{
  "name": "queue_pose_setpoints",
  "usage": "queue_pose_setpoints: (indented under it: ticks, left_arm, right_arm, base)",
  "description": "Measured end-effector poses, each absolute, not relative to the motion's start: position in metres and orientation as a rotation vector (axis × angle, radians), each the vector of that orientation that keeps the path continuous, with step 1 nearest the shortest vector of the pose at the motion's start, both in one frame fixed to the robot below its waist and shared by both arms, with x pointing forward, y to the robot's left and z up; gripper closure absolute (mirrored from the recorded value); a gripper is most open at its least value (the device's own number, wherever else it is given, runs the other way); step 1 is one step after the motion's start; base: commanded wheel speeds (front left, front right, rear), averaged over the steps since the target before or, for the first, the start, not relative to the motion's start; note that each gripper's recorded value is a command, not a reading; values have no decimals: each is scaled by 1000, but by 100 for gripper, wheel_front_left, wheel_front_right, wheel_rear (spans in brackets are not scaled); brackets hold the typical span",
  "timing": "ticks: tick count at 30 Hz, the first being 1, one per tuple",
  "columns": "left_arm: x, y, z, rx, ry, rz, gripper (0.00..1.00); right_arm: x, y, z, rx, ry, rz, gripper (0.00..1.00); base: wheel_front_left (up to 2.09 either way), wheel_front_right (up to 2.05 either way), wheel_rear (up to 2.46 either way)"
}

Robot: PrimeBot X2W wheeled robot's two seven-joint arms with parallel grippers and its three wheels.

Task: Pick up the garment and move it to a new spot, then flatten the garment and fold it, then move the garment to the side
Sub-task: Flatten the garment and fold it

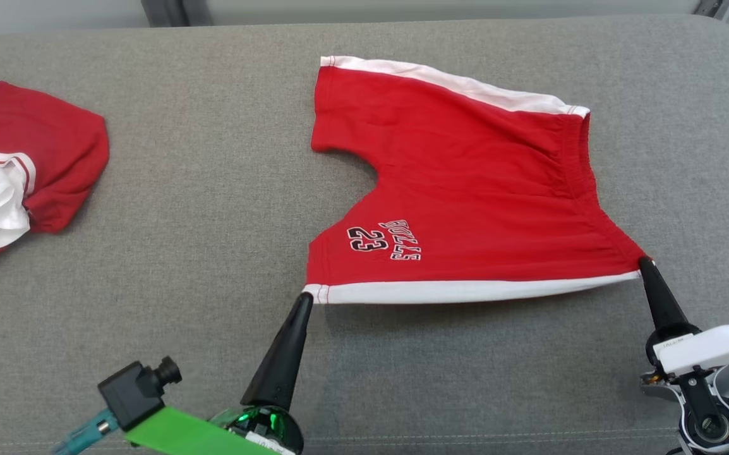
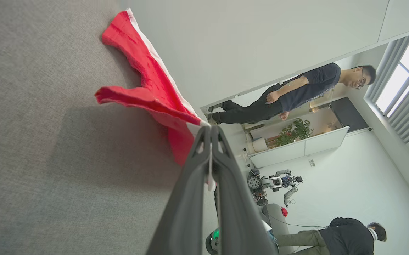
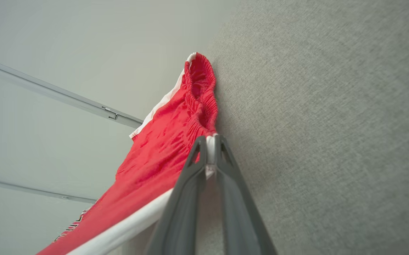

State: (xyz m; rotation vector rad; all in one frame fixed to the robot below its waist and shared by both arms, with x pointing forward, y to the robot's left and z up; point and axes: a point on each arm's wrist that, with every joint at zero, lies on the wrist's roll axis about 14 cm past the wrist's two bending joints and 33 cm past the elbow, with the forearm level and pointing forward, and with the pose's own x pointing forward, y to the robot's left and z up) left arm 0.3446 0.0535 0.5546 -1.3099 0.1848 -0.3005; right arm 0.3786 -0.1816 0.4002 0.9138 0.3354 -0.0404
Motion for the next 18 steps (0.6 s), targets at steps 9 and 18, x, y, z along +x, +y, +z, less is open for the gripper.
queue_pose_setpoints:
  ticks: [9,18]
  left_arm:
    - [329,71,570,-1296,129,-271,100]
    - [332,76,565,-1267,162,-274,100]
  right_arm:
    - [356,-180,412,957,306,-44,100]
    - [363,-178,437,1013,236,-34,100]
  base:
    - [0,0,0]
    - [0,0,0]
